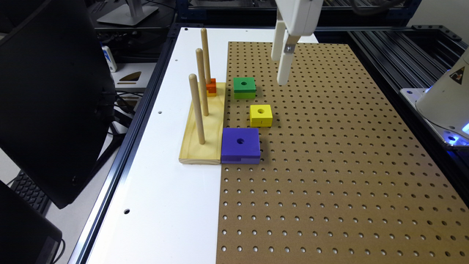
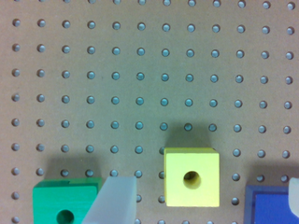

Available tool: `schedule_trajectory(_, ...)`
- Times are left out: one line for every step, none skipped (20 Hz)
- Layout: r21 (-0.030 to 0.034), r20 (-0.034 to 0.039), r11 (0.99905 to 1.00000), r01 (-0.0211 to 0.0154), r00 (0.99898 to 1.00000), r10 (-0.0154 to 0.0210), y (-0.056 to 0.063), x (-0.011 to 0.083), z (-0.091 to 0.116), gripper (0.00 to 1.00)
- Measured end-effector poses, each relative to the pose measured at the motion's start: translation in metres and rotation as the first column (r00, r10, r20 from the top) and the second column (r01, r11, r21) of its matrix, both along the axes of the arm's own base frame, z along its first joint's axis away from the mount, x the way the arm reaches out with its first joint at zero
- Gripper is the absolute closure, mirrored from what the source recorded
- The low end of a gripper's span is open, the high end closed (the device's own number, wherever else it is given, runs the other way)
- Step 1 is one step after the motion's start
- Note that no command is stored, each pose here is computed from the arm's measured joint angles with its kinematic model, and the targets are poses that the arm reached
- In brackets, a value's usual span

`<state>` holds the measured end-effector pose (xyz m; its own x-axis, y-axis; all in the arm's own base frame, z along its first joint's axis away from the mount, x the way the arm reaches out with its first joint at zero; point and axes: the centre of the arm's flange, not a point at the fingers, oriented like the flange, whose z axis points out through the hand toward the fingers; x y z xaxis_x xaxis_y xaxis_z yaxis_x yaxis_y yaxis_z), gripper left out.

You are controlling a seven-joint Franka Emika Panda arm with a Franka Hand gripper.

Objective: Pick up yellow block.

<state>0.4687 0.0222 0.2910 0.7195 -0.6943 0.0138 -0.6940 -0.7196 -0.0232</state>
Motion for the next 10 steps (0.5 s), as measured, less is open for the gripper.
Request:
schedule_trajectory(0.0005,0.0006,1.0,0.0001,1.0,-0.0001,0.0,0.0011,-0.003,0.0)
schedule_trajectory(0.0005,0.0009,1.0,0.0001,1.0,-0.0001,0.0,0.0013,-0.003,0.0)
schedule_trajectory(0.0006,0.0012,1.0,0.0002,1.0,-0.0002,0.0,0.0014,-0.003,0.0)
schedule_trajectory(0.0006,0.0019,1.0,0.0001,1.0,-0.0001,0.0,0.0015,-0.003,0.0)
schedule_trajectory(0.0006,0.002,1.0,0.0002,1.0,-0.0002,0.0,0.0016,-0.003,0.0)
schedule_trajectory(0.0006,0.0012,1.0,0.0002,1.0,-0.0002,0.0,0.0015,-0.003,0.0)
schedule_trajectory(0.0006,-0.0038,1.0,0.0002,0.99999,-0.0002,0.0,0.0012,-0.006,0.0)
schedule_trajectory(0.0012,-0.0086,0.999999,0.0003,0.99996,-0.0003,0.0,0.0014,-0.011,0.0)
schedule_trajectory(0.002,-0.0104,0.999998,0.0005,0.99995,-0.0004,0.0,0.0021,-0.019,0.0)
schedule_trajectory(0.0029,-0.0105,0.999996,0.0007,0.99994,-0.0006,0.0,0.0029,-0.026,0.0)
